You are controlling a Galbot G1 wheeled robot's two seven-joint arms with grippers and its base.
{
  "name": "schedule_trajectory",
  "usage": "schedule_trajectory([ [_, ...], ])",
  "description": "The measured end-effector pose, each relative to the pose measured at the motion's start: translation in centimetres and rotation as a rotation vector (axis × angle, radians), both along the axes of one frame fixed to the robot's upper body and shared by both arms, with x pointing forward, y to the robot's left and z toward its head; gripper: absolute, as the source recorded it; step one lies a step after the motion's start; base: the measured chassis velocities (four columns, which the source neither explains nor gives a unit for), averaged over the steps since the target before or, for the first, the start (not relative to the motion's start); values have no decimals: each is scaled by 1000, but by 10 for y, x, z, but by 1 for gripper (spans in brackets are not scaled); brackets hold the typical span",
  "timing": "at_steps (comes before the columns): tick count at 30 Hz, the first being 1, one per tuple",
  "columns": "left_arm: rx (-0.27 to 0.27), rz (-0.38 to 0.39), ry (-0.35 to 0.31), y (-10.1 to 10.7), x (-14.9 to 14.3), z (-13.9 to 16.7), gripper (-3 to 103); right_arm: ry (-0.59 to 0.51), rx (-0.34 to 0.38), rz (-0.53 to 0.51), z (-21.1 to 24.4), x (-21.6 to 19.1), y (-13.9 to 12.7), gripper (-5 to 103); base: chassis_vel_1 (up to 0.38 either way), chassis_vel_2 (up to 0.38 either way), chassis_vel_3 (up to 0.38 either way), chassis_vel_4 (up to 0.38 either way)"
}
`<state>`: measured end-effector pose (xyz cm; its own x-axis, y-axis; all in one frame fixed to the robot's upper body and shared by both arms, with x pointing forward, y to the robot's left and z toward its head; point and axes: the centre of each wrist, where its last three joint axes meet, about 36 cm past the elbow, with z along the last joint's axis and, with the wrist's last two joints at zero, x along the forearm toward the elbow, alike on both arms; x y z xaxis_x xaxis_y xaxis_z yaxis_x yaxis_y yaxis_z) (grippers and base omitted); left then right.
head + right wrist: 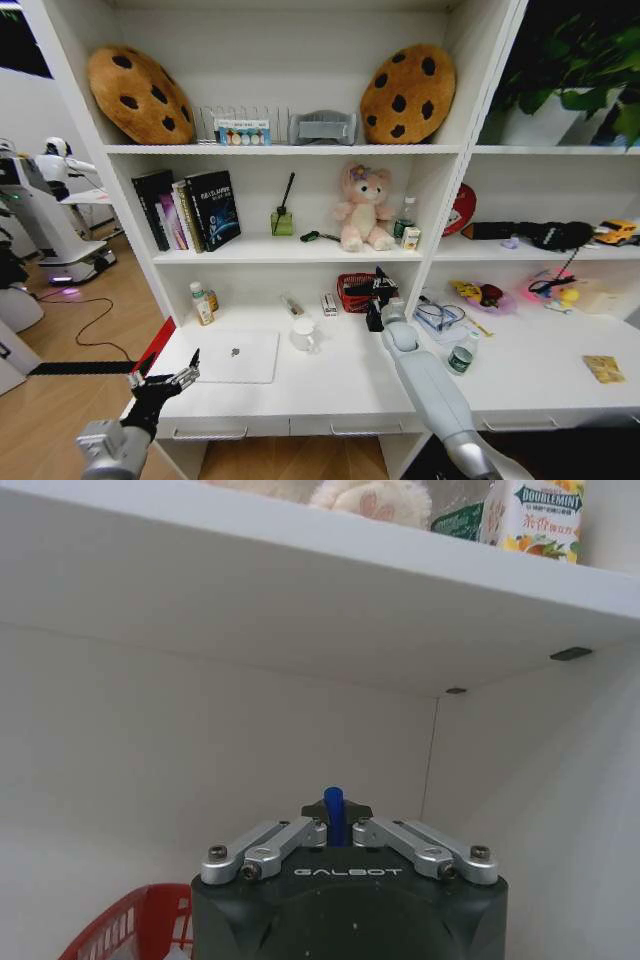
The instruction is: Organize the objects on the table.
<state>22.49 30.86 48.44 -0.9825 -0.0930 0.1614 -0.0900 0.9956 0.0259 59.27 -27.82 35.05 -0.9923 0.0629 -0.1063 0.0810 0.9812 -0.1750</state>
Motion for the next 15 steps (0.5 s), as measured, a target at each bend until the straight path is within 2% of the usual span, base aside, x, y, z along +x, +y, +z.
schedule_trajectory([
  [13, 0, 0, 0, 0, 0, 0, 100, 35, -30, 4, -19, -10, -2, 7, 0, 0, 0, 0],
  [15, 0, 0, 0, 0, 0, 0, 100, 38, -36, 0, -22, -11, -2, 3, 0, 0, 0, 0],
])
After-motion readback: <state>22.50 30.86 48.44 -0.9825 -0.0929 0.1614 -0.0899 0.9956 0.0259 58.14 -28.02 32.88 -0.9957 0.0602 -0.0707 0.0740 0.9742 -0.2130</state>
